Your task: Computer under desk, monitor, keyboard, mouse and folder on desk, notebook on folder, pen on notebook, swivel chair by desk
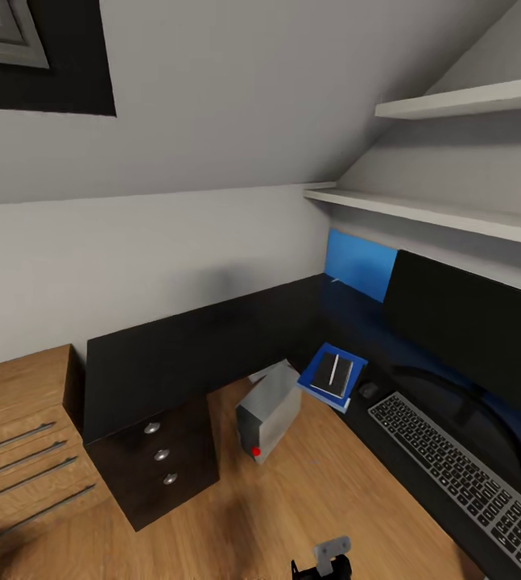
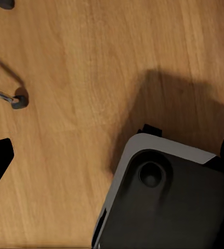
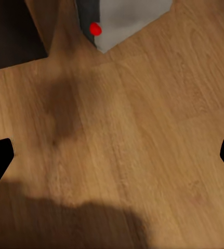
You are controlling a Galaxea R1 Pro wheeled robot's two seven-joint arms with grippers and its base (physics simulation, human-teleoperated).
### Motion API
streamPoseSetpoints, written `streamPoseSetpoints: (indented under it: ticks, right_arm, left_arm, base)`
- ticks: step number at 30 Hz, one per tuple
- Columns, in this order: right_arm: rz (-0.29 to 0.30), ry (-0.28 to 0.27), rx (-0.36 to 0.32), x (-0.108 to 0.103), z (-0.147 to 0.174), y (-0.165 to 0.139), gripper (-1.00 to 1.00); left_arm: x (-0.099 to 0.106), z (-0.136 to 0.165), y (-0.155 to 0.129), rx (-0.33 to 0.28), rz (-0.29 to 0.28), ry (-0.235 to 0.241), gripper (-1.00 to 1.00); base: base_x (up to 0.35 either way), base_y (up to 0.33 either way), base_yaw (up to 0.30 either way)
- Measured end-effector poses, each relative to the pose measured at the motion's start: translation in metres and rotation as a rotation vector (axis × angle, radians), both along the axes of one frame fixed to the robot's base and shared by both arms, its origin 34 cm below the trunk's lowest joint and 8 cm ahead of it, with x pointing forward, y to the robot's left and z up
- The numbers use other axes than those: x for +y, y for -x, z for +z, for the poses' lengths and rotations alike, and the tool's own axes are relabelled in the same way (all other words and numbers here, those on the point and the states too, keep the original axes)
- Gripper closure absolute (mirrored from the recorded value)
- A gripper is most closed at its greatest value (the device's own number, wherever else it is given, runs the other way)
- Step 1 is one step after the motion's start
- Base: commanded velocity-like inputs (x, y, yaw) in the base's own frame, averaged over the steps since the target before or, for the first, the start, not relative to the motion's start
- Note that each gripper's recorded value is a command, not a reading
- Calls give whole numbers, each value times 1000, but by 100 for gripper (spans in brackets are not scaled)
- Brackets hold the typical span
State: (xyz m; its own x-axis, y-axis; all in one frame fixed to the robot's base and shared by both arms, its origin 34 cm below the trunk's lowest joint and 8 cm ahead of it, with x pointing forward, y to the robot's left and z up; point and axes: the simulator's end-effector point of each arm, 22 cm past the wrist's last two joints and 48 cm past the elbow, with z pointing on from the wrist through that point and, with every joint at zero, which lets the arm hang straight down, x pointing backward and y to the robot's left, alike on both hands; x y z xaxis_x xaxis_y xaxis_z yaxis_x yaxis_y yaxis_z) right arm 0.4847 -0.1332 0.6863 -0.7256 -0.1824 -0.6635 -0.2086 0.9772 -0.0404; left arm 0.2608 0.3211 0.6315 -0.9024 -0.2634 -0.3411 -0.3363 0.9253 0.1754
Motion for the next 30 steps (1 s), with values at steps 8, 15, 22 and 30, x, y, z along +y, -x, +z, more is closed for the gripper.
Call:
streamPoseSetpoints:
  ticks: [8,15,22,30]
  right_arm:
    - [-4,-6,-14,1,7,2,-100]
    - [-6,-7,-18,0,11,5,-100]
    - [-16,4,-19,-2,11,7,-100]
    - [-134,83,-133,-34,27,-8,-100]
  left_arm:
    - [-2,5,4,6,-12,-1,-100]
    - [-3,9,8,10,-38,-9,-100]
    - [-4,11,11,15,-41,-9,-100]
    - [-4,10,12,19,-42,-9,-100]
  base:
    - [0,0,229]
    - [0,0,233]
    - [0,0,247]
    - [0,0,256]
